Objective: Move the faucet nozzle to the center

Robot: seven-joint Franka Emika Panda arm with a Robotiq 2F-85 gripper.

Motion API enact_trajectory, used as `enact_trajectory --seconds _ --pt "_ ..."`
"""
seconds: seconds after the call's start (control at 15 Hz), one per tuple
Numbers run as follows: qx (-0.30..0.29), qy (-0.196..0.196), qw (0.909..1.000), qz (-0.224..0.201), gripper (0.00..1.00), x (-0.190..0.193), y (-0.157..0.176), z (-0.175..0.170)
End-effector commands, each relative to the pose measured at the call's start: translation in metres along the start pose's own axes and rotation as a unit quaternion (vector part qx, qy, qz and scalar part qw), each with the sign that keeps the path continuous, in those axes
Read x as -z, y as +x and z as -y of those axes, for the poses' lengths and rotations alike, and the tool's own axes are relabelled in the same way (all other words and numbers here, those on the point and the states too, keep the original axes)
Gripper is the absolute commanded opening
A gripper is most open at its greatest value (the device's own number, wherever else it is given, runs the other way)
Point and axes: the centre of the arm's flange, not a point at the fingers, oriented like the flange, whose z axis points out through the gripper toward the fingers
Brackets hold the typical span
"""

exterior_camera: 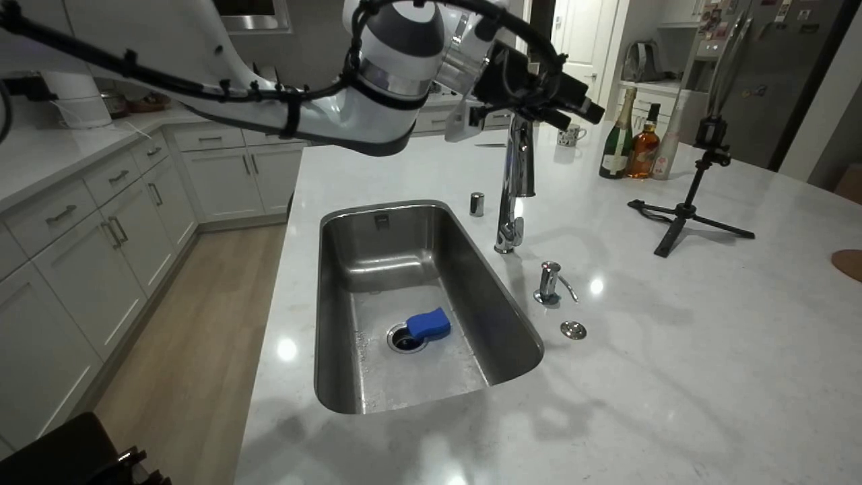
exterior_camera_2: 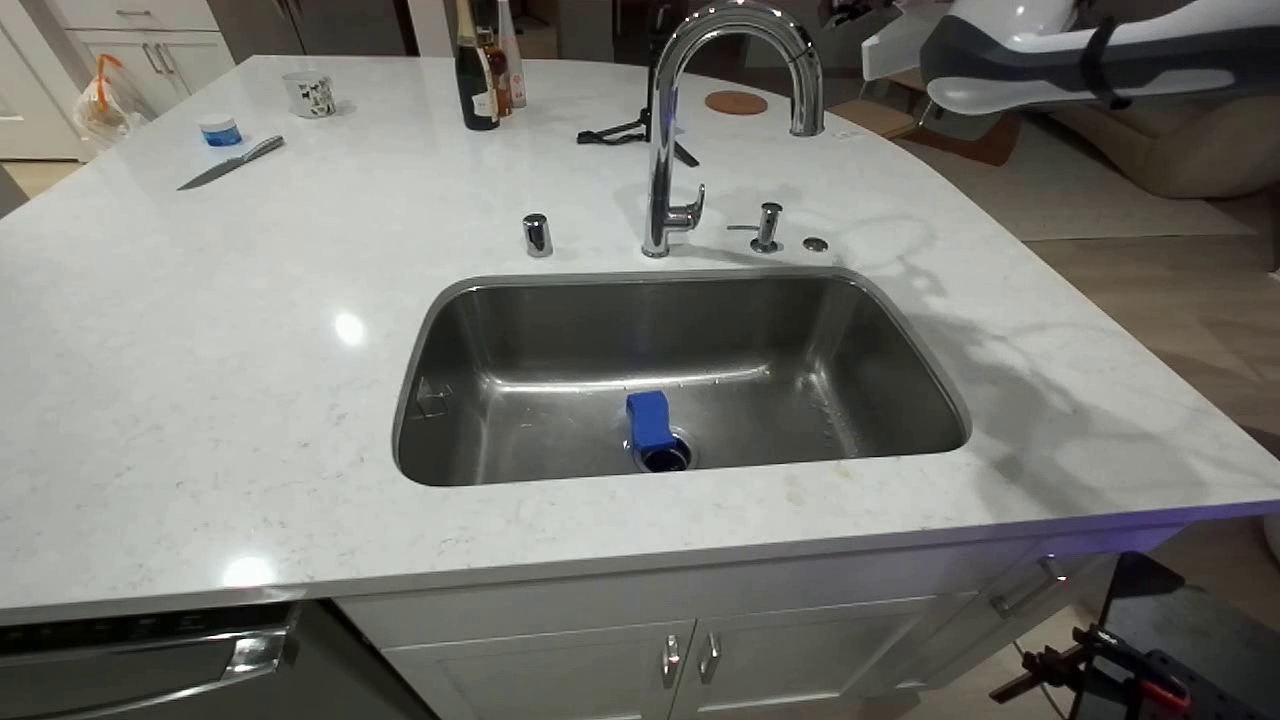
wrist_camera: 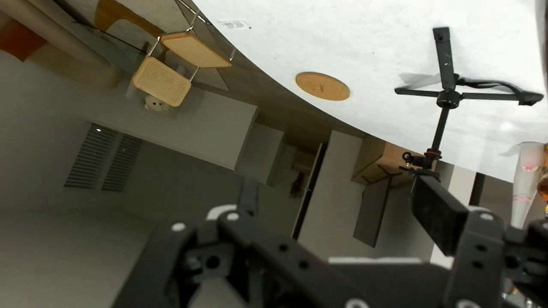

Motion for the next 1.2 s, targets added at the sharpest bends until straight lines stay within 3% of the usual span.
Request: enact_trajectory --seconds 0.0,0.07,0.33,0.6,0.87,1.13 --pt "0.02 0.011 0.9997 0.01 0.63 -0.02 0.016 0.0" --pt "0.025 0.019 0.9994 0.014 0.63 -0.023 0.015 -0.002" --pt "0.04 0.053 0.9974 0.027 0.31 -0.022 0.014 -0.007" --pt "0.059 0.127 0.9893 0.041 0.02 -0.018 0.016 -0.015" --pt "0.089 0.193 0.9765 0.036 0.0 -0.018 0.022 -0.021" --pt "0.16 0.254 0.9536 0.018 0.0 -0.021 0.026 -0.027"
